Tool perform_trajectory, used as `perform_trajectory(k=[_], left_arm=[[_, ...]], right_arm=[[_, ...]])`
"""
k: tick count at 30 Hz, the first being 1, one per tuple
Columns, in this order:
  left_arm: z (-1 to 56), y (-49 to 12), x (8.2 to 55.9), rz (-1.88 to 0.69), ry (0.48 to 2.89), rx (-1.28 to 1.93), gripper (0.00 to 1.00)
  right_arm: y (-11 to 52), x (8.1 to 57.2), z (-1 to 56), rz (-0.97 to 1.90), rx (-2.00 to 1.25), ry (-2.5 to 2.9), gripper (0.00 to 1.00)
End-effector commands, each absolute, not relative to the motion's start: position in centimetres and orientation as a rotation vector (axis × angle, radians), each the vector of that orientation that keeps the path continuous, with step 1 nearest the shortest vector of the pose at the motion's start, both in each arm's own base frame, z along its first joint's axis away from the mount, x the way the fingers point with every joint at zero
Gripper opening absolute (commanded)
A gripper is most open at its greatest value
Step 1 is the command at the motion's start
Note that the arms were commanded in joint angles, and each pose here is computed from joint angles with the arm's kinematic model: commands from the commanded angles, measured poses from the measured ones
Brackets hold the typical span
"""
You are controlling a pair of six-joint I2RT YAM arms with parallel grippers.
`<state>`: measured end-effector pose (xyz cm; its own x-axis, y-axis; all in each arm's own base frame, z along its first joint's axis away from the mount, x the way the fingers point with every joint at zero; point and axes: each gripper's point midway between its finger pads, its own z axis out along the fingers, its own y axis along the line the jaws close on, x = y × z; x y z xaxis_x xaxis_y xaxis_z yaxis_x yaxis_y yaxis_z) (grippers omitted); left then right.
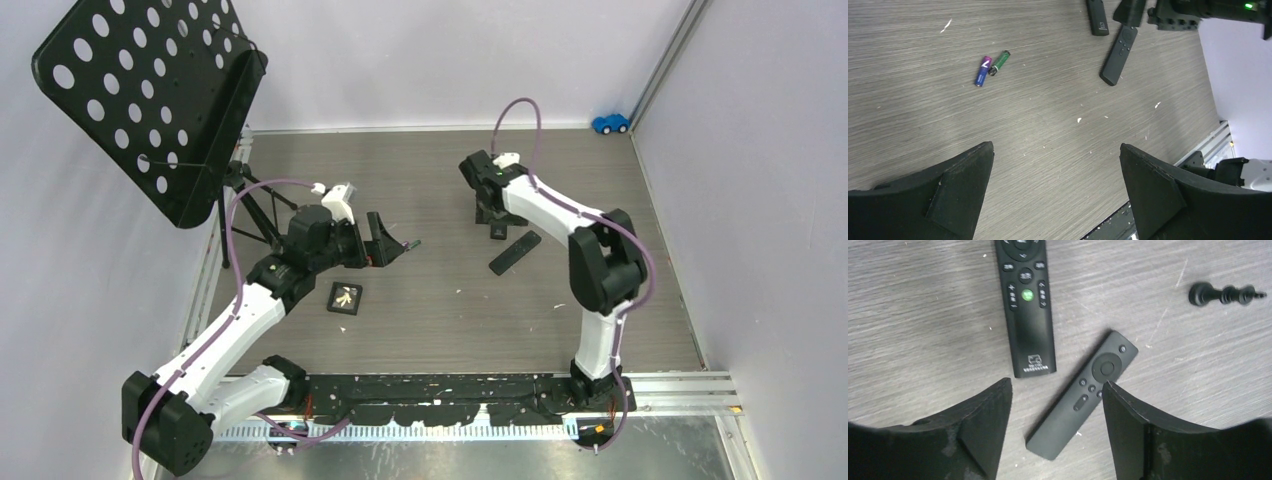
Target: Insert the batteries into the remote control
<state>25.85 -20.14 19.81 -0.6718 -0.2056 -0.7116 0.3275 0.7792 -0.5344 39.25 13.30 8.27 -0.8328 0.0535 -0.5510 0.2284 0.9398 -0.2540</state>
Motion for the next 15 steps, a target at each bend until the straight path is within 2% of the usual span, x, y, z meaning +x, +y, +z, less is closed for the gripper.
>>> perform_trajectory(k=[1,15], left_arm=[[21.7,-19.5,26.7,-0.788,2.092,0.095,1.0],[21.4,-19.8,26.7,-0.808,2.105,0.091,1.0]], right_arm=[[11.9,38.1,8.4,-0.3,0.411,2.515,0.75],[10.7,36.7,3.1,-0.051,0.75,2.574,0.78]])
